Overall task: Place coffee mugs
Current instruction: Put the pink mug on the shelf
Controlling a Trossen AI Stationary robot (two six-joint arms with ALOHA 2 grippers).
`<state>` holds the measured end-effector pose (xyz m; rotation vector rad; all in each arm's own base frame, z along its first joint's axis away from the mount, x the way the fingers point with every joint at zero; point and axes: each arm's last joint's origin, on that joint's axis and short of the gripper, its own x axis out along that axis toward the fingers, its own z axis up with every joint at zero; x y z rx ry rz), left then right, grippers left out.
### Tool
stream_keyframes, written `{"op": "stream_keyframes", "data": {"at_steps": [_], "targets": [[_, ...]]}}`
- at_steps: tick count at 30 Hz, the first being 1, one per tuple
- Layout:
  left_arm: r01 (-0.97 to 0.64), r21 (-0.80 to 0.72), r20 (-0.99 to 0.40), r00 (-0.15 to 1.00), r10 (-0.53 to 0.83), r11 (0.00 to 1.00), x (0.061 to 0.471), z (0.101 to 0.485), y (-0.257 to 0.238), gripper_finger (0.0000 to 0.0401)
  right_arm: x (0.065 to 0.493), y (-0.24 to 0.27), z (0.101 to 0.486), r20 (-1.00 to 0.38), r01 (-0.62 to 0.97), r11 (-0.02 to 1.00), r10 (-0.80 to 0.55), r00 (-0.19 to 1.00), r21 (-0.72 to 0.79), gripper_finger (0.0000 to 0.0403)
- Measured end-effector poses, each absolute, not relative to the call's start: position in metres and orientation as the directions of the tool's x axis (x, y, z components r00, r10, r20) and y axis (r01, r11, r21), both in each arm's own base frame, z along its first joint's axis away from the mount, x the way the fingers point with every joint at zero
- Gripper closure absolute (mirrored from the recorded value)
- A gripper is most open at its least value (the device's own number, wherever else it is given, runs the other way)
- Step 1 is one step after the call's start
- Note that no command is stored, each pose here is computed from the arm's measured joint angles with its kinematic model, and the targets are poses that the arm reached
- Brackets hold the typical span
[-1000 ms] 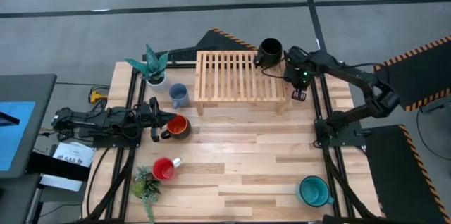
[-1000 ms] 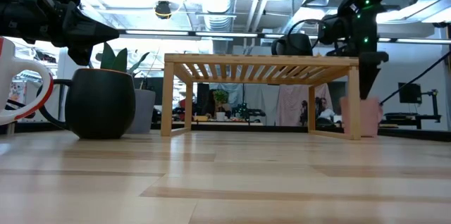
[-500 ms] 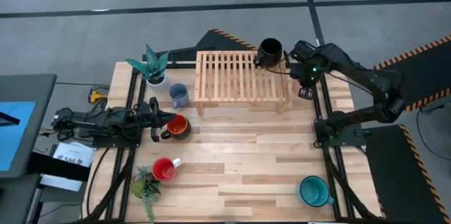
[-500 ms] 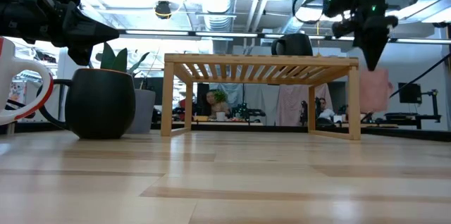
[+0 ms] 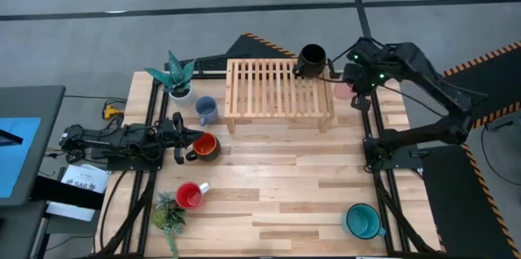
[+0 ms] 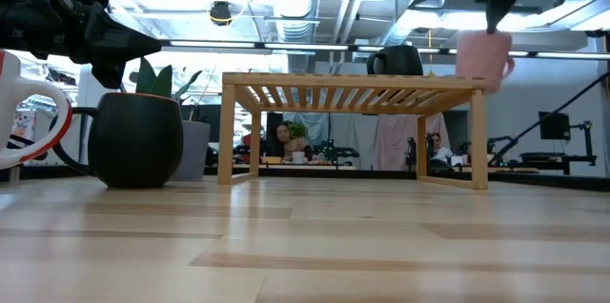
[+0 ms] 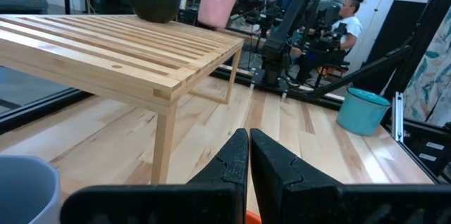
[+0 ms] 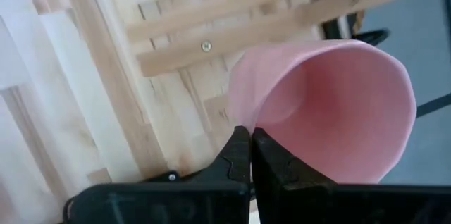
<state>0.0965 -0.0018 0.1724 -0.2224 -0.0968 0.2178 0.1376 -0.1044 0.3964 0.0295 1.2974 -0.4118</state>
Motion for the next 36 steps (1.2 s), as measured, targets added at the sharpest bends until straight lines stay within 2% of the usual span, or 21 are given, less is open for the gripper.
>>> {"op": "stream_keyframes", "data": {"at_steps": [7,17,27,33,36], "targets": [[-0.203,-0.229,0.071,0.972,0.225,0.952,0.096,0.173,-0.002,0.0401,0.140,-0.086,0.425,-0.892,0.301,0.924,-0.330,0.309,-0.237,0.0383],[-0.203,-0.229,0.071,0.972,0.225,0.952,0.097,0.172,-0.002,0.0401,0.185,-0.067,0.413,-0.907,0.143,0.966,-0.251,0.339,-0.214,0.0383],[-0.203,-0.229,0.071,0.972,0.225,0.952,0.097,0.172,-0.002,0.0401,0.216,-0.079,0.393,-0.927,0.121,0.949,-0.311,0.211,-0.291,0.0383],[-0.203,-0.229,0.072,0.972,0.225,0.952,0.096,0.173,-0.002,0.0401,0.226,-0.086,0.386,-0.933,0.123,0.950,-0.307,0.188,-0.288,0.0382],[-0.203,-0.229,0.071,0.972,0.225,0.952,0.096,0.173,-0.002,0.0401,0.229,-0.087,0.385,-0.931,0.112,0.949,-0.311,0.192,-0.294,0.0366]]}}
